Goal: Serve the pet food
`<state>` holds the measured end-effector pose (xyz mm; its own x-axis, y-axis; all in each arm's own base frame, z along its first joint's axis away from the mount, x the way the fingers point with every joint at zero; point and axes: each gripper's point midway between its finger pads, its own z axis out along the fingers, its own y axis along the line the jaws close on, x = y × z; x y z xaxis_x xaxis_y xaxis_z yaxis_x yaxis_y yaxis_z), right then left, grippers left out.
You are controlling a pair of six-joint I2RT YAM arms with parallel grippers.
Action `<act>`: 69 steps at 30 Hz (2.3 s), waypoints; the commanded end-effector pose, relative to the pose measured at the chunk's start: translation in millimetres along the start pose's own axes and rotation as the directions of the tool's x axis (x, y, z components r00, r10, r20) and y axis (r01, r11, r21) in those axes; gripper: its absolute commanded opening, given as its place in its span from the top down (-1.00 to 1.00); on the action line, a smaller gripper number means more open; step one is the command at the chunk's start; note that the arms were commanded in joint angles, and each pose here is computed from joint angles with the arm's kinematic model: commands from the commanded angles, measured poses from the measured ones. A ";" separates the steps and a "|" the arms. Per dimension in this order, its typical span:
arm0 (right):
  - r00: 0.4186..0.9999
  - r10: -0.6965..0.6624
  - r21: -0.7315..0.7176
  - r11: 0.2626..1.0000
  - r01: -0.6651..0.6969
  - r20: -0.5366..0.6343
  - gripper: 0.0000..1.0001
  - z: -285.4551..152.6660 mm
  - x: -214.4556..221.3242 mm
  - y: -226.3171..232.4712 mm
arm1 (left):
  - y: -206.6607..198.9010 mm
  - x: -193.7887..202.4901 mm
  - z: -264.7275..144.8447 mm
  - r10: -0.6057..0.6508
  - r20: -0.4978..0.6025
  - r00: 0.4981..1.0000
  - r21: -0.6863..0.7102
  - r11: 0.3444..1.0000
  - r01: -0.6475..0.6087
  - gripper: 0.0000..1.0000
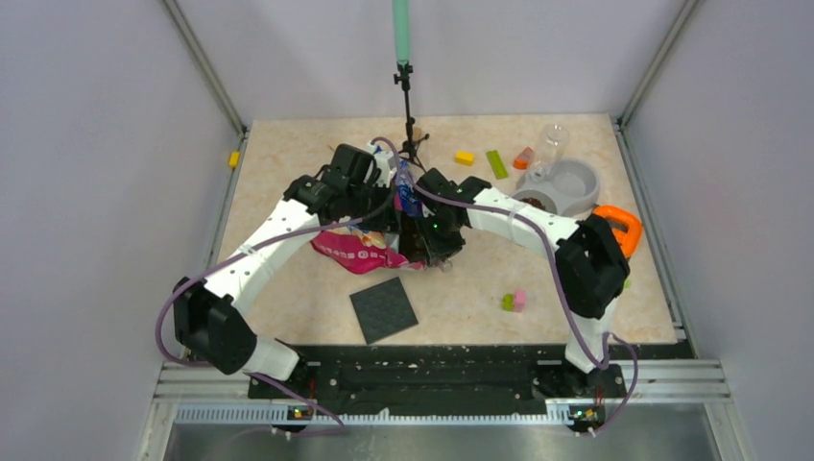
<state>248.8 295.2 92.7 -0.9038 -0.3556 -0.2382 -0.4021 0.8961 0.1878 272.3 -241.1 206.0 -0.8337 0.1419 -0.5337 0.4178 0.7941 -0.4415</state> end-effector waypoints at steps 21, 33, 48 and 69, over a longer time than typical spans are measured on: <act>0.793 -0.277 -0.030 0.937 0.348 0.543 1.00 -21.9 -2.4 -6.4 | -17.4 -44.3 -20.2 0.026 0.175 0.984 0.031 0.999 -0.032 1.00; 0.740 -0.324 0.028 0.924 0.382 0.589 1.00 -47.5 14.2 -20.0 | -21.1 -55.6 -12.5 0.009 0.161 0.987 0.044 0.999 -0.017 1.00; 0.751 -0.347 0.074 0.925 0.372 0.561 1.00 -55.4 5.9 -23.4 | -14.0 -54.3 -13.6 0.003 0.178 0.984 0.024 1.000 -0.007 1.00; 0.825 -0.376 0.033 0.916 0.400 0.421 1.00 -101.8 56.6 -29.4 | 6.7 -66.3 -9.4 0.023 0.223 0.975 -0.045 0.999 -0.013 1.00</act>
<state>201.4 220.4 140.3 -0.5602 -0.5521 -0.6175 -0.7198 0.6933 0.0332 297.5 -237.7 209.7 -0.8280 0.0891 -0.5535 0.3672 0.8322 -0.4154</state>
